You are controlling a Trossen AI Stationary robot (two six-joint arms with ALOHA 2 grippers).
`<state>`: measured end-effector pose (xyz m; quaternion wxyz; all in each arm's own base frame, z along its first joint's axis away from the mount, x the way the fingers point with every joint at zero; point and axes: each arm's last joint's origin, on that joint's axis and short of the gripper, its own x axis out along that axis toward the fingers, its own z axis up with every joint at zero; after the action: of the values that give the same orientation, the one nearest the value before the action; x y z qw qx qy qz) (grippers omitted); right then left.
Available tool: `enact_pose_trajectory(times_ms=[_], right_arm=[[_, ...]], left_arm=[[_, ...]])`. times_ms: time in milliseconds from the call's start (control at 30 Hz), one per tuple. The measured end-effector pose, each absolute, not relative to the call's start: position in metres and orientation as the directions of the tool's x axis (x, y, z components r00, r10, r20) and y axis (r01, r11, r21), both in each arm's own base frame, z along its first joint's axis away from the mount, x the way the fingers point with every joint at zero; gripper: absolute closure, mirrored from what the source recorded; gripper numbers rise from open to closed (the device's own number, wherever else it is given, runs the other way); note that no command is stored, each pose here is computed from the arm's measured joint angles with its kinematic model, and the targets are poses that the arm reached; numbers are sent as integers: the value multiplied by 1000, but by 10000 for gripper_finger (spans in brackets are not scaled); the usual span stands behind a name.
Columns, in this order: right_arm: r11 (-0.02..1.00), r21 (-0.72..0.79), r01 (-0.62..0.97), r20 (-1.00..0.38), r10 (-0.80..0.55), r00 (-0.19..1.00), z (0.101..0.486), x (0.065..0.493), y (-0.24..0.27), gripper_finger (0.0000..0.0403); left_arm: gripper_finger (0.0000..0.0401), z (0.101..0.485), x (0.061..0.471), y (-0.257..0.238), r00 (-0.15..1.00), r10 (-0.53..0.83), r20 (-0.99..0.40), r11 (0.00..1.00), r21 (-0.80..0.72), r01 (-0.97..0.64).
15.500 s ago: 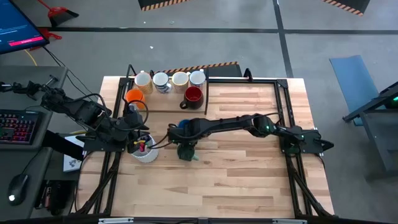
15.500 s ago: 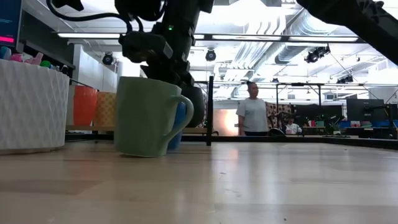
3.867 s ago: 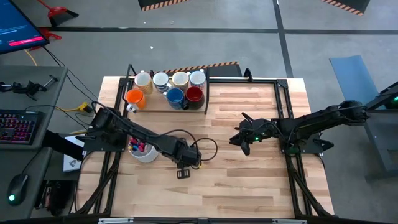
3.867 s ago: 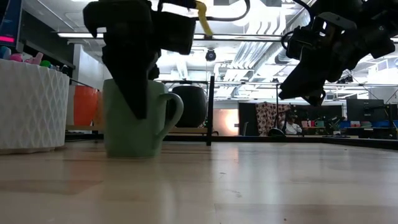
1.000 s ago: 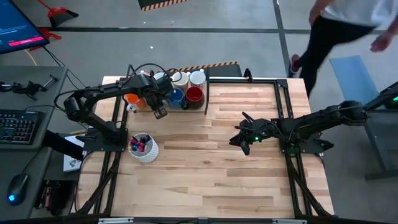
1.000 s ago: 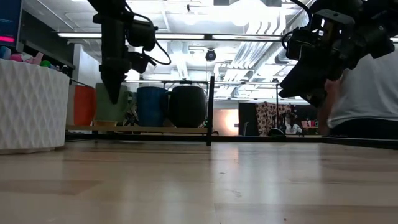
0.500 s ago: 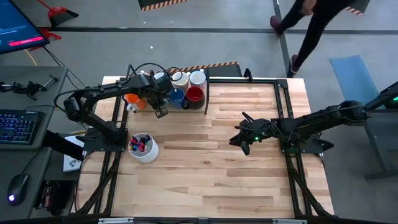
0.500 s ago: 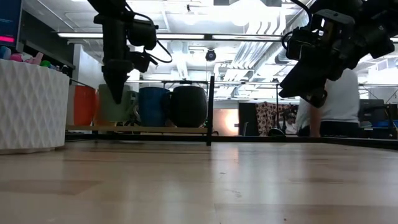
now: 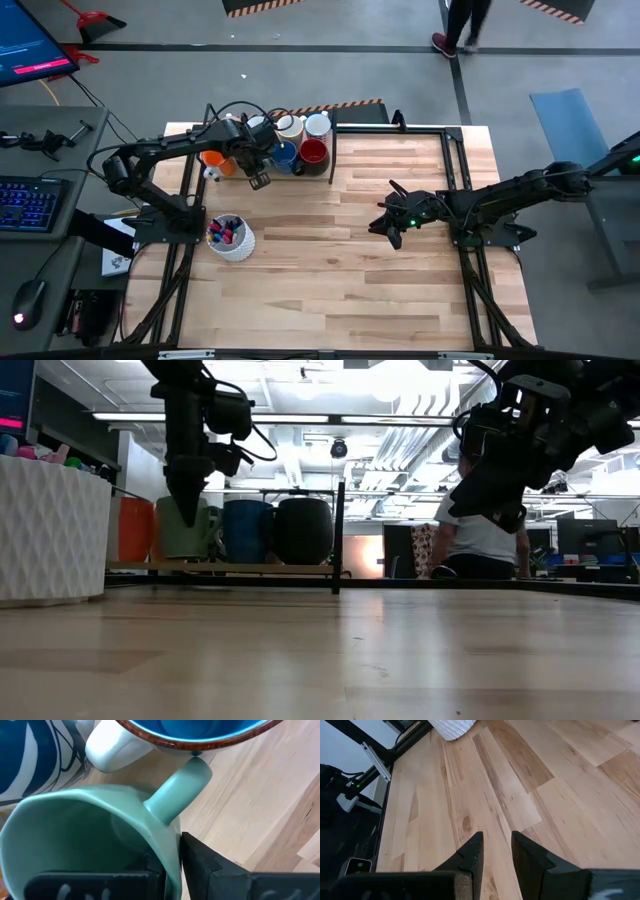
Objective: Place coffee mugs
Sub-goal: Put the green mug on the shelf
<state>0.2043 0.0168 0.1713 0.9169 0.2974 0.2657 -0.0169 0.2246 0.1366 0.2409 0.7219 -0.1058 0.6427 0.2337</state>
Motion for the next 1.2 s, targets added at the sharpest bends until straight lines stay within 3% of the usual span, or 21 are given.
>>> enact_pose_trajectory(times_ms=[567,967,1200], right_arm=[[820,544,176,-497,146,856,171,204,17,322],[821,544,175,-497,146,855,171,204,17,322],[821,543,175,-497,146,856,171,204,17,322]], left_arm=[[332,241,224,137,47,221,-974,842,166,-513],[331,242,220,135,24,201,-979,837,159,-523],[331,256,212,130,69,232,-970,827,159,-539]])
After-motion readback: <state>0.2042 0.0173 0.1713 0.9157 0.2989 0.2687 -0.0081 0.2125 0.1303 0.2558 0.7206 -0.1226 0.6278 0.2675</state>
